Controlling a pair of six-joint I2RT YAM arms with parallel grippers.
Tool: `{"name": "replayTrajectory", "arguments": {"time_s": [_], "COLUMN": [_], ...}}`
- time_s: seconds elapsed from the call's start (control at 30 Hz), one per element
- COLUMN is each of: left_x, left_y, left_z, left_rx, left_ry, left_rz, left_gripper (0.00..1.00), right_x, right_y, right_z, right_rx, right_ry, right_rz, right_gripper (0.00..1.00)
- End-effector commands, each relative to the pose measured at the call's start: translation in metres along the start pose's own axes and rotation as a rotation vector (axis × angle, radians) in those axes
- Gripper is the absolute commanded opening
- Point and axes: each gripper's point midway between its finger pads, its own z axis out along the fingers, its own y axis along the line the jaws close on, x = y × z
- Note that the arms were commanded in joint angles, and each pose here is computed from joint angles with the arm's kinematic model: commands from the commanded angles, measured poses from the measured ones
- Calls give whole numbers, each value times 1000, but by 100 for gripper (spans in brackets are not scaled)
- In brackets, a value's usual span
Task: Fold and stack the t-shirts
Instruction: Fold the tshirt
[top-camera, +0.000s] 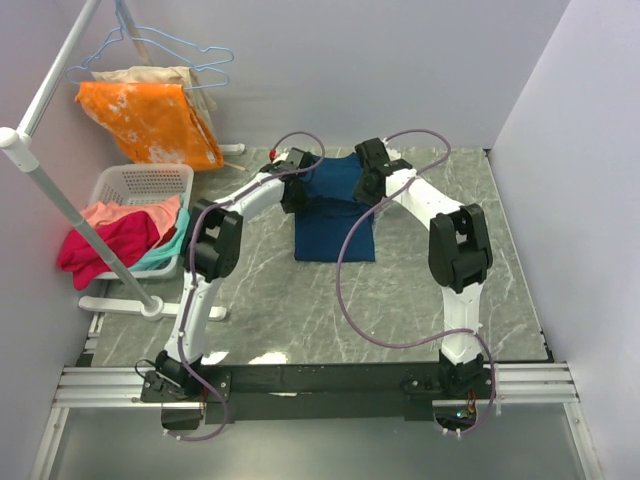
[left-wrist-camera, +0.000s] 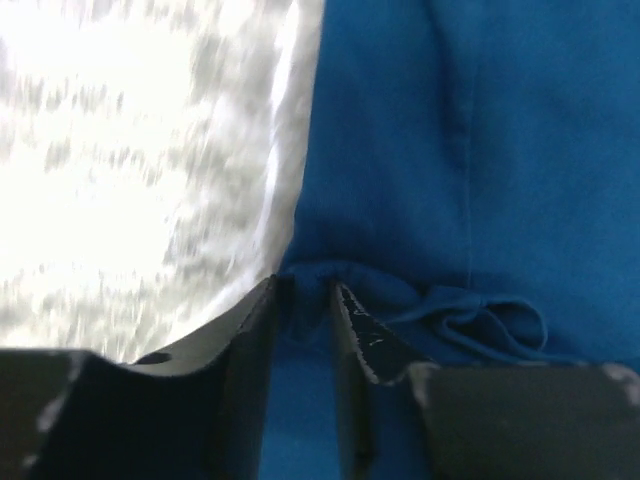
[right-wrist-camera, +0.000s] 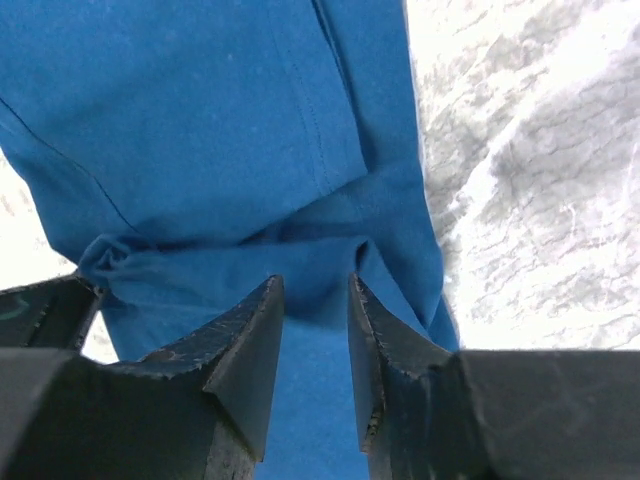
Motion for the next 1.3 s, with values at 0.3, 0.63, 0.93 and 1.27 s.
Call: {"name": "replayTrajectory", "arguments": {"time_s": [0.3, 0.63, 0.93, 1.27], "left_x": [-118, -42, 58, 106], "left_y": [-46, -9, 10, 29], "left_z": [-74, -102, -105, -92], "left_rx": [248, 227, 261, 330], "left_ry": [-364, -126, 166, 227], "left_rz": [-25, 52, 164, 127], "left_gripper": [55, 55, 53, 52], "right_x": [-80, -2, 47, 89], "right_y": [18, -29, -45, -55], "right_z": [-23, -43, -61, -45], "right_rx": [-61, -35, -93, -152], "right_ry": [-207, -29, 82, 181], "right_rz": [52, -4, -70, -97], "right_gripper": [39, 36, 38, 40]}}
